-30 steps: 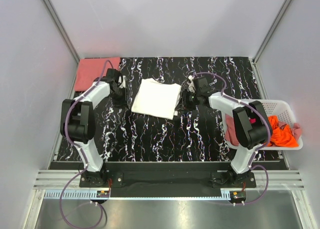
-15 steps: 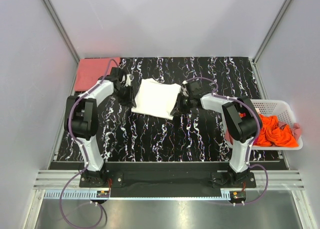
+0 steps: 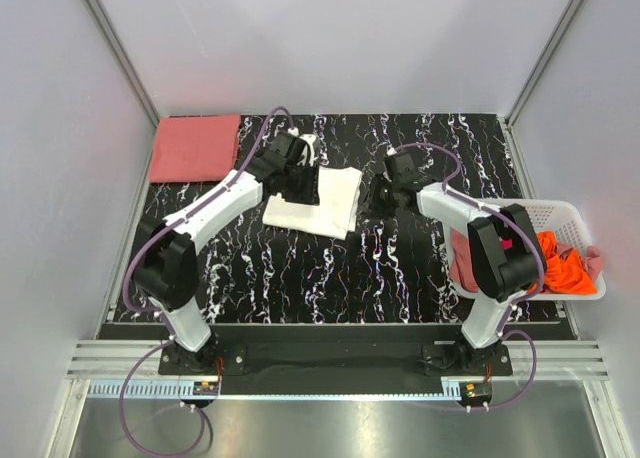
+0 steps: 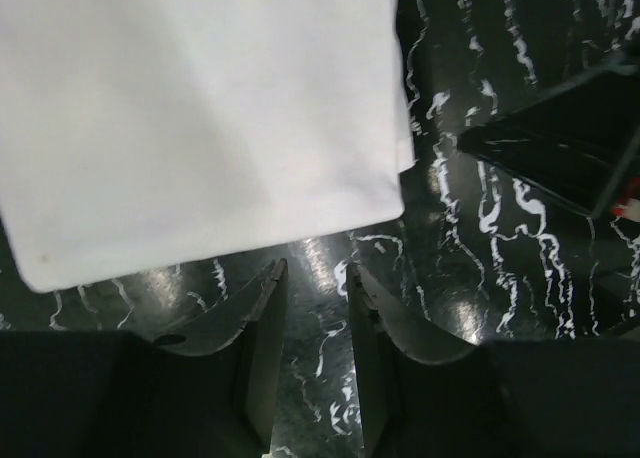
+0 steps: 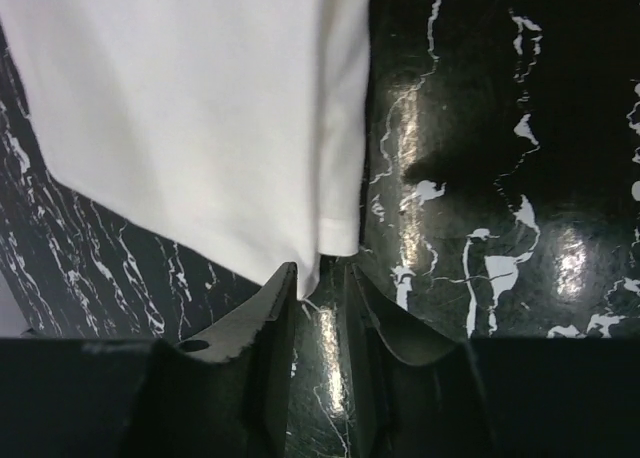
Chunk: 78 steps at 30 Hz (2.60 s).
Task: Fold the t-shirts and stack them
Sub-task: Fold the tshirt, then neatly place the folded tshirt to the corner
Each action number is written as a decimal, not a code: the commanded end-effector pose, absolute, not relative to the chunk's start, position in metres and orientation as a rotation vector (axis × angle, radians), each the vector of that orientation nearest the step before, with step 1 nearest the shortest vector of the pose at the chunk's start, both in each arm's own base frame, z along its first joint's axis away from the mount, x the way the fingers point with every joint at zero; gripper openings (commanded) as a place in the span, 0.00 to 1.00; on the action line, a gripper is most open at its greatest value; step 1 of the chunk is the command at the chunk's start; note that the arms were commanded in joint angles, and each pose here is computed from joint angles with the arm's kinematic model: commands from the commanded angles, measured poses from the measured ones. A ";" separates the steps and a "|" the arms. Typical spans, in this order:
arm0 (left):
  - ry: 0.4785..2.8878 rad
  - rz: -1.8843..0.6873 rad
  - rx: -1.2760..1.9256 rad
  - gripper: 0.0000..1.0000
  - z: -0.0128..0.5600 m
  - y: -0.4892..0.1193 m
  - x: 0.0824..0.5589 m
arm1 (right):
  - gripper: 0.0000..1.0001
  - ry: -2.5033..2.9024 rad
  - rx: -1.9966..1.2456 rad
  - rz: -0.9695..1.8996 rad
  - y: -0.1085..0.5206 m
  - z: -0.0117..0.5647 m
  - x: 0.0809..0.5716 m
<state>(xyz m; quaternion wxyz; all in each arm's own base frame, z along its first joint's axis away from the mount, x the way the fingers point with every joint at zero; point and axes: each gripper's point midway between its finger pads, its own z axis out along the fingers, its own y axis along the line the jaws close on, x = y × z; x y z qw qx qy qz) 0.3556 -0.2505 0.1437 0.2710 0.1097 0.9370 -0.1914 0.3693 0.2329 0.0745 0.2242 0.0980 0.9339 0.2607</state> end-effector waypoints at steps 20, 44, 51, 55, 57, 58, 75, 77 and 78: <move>2.542 -0.739 0.321 0.62 0.097 -0.152 0.474 | 0.52 2.550 0.128 0.894 0.251 0.087 0.372; 2.637 -0.892 0.222 0.61 0.020 -0.169 0.498 | 0.51 2.450 0.109 0.918 0.248 0.147 0.370; 2.673 -0.927 0.199 0.34 0.012 -0.182 0.488 | 0.51 2.436 0.104 0.931 0.248 0.153 0.367; 2.627 -0.874 0.214 0.00 0.043 -0.191 0.490 | 0.50 2.431 0.097 0.928 0.247 0.155 0.364; 2.600 -0.826 0.208 0.00 0.061 -0.190 0.492 | 0.50 2.428 0.098 0.933 0.247 0.156 0.362; 2.593 -0.778 0.197 0.00 0.068 -0.187 0.493 | 0.50 2.429 0.098 0.933 0.246 0.157 0.362; 2.372 -0.134 0.138 0.00 0.192 -0.108 0.508 | 0.51 2.357 0.045 1.004 0.253 0.188 0.359; 2.351 -0.012 0.143 0.00 0.197 -0.089 0.518 | 0.51 2.339 0.025 1.002 0.253 0.194 0.362; 2.333 0.059 0.129 0.00 0.203 -0.078 0.523 | 0.51 2.332 0.019 1.002 0.254 0.196 0.363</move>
